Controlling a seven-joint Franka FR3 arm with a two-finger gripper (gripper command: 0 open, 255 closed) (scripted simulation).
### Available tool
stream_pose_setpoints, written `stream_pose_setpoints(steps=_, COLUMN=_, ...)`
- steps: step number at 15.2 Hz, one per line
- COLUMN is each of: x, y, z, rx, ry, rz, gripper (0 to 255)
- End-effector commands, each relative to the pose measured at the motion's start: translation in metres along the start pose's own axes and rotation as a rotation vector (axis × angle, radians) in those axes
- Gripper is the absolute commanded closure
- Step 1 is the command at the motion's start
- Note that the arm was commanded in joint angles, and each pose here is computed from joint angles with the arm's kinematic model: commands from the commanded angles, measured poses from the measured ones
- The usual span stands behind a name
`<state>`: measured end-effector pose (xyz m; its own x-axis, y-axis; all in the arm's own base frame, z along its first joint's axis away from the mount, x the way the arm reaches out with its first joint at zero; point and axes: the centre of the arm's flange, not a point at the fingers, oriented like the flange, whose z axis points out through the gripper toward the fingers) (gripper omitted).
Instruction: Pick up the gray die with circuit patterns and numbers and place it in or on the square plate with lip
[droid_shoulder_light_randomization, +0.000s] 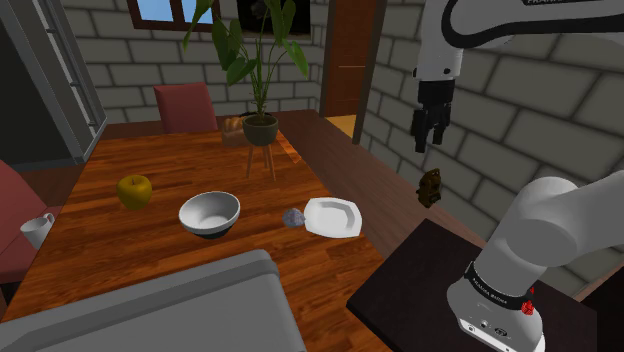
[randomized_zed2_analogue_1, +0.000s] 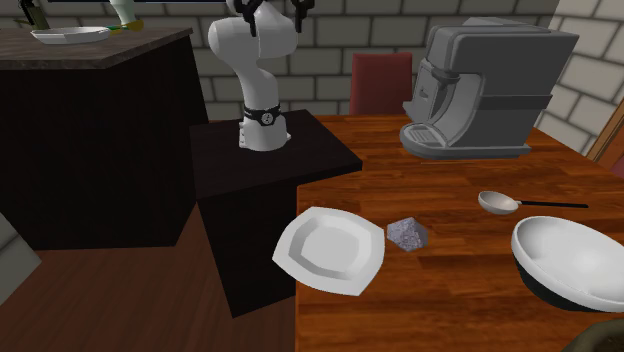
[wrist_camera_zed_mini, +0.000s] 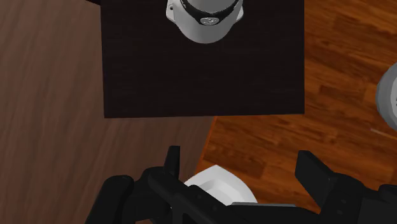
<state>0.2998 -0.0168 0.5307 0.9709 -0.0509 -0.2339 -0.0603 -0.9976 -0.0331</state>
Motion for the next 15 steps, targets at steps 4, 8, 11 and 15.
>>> stream_pose_setpoints(steps=4, x=0.03, y=-0.03, z=0.013, rx=-0.042, ry=-0.001, rz=0.012, gripper=0)
stream_pose_setpoints(steps=8, x=0.069, y=-0.068, z=0.032, rx=-0.098, ry=-0.003, rz=0.029, gripper=0)
stream_pose_setpoints(steps=11, x=0.1, y=-0.096, z=0.048, rx=-0.14, ry=-0.004, rz=0.041, gripper=0)
stream_pose_setpoints(steps=15, x=0.141, y=-0.131, z=0.071, rx=-0.196, ry=-0.006, rz=0.057, gripper=0)
